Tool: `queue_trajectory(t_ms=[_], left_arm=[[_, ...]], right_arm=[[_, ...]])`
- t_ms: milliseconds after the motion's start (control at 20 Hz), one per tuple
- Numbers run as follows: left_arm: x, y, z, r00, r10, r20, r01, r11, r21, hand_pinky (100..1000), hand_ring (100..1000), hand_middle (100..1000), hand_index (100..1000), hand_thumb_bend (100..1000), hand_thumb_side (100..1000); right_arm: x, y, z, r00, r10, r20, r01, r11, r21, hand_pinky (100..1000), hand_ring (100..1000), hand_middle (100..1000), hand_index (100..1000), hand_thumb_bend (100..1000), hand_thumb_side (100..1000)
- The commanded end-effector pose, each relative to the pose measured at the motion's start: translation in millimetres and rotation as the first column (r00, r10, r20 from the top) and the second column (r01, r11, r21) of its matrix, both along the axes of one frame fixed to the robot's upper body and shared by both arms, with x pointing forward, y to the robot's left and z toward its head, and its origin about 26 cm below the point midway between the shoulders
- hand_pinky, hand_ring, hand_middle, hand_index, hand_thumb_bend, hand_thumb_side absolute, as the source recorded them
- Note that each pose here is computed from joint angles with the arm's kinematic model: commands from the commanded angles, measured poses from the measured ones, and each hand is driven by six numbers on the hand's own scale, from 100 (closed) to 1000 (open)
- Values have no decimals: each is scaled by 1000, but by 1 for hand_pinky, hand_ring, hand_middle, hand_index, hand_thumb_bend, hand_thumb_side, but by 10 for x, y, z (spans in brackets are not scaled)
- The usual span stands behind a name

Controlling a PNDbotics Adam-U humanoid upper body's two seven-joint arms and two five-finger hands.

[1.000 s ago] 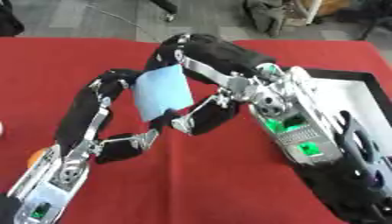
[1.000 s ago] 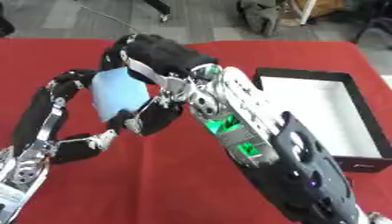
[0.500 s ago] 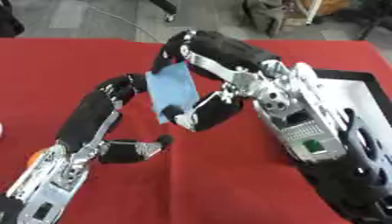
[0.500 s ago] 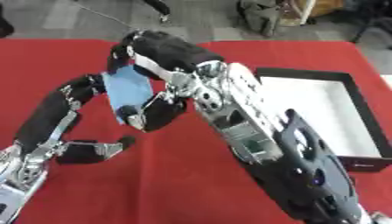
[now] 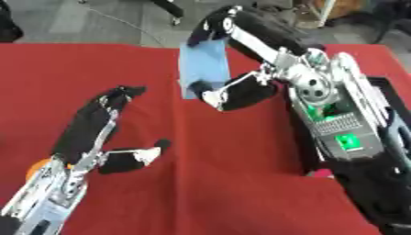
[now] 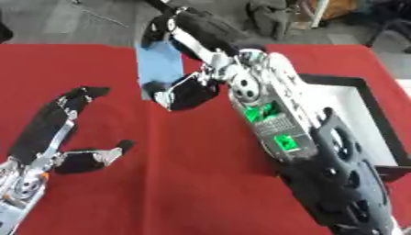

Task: Pick up the objects with one hand, pass them to the other hand, and then place them into the box on the other side of the table.

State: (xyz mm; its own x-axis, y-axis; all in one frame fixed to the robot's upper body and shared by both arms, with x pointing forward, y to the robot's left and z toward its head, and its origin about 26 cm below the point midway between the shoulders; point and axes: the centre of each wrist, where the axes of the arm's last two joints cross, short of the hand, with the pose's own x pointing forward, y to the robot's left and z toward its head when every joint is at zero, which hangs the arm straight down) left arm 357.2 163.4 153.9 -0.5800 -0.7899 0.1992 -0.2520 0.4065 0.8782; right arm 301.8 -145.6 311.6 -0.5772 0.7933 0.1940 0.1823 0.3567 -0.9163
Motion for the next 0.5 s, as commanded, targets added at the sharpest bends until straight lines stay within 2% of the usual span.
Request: queue_trajectory(t_ms=[50, 100, 200, 250, 350, 500], left_arm=[[15, 156, 98, 999, 44, 20, -43, 999, -23, 825, 767, 738, 870, 356, 590], [11, 201, 111, 998, 53, 18, -52, 998, -45, 819, 761, 732, 860, 277, 609], [-6, 285, 153, 998, 60, 14, -58, 994, -97, 812, 753, 722, 843, 195, 634], [-16, 322, 173, 998, 59, 10, -57, 991, -125, 797, 741, 708, 817, 122, 664], [-42, 403, 221, 999, 53, -3, -53, 979, -197, 780, 722, 680, 792, 100, 719], [-84, 532, 271, 998, 50, -28, -56, 950, -306, 773, 704, 662, 782, 100, 785]], right_arm=[[-3, -254, 128, 990, -122, 64, 116, 989, 87, 840, 692, 342, 502, 100, 100], [23, -347, 131, 981, -182, 68, 173, 978, 120, 840, 693, 342, 502, 100, 100], [119, -527, 109, 951, -305, 58, 291, 940, 176, 840, 694, 343, 503, 100, 100], [182, -611, 83, 931, -361, 44, 347, 918, 193, 840, 695, 344, 505, 100, 100], [336, -801, 7, 879, -477, -2, 465, 857, 220, 838, 695, 344, 505, 100, 100], [490, -1040, -107, 805, -590, -61, 585, 773, 245, 838, 696, 344, 505, 100, 100]])
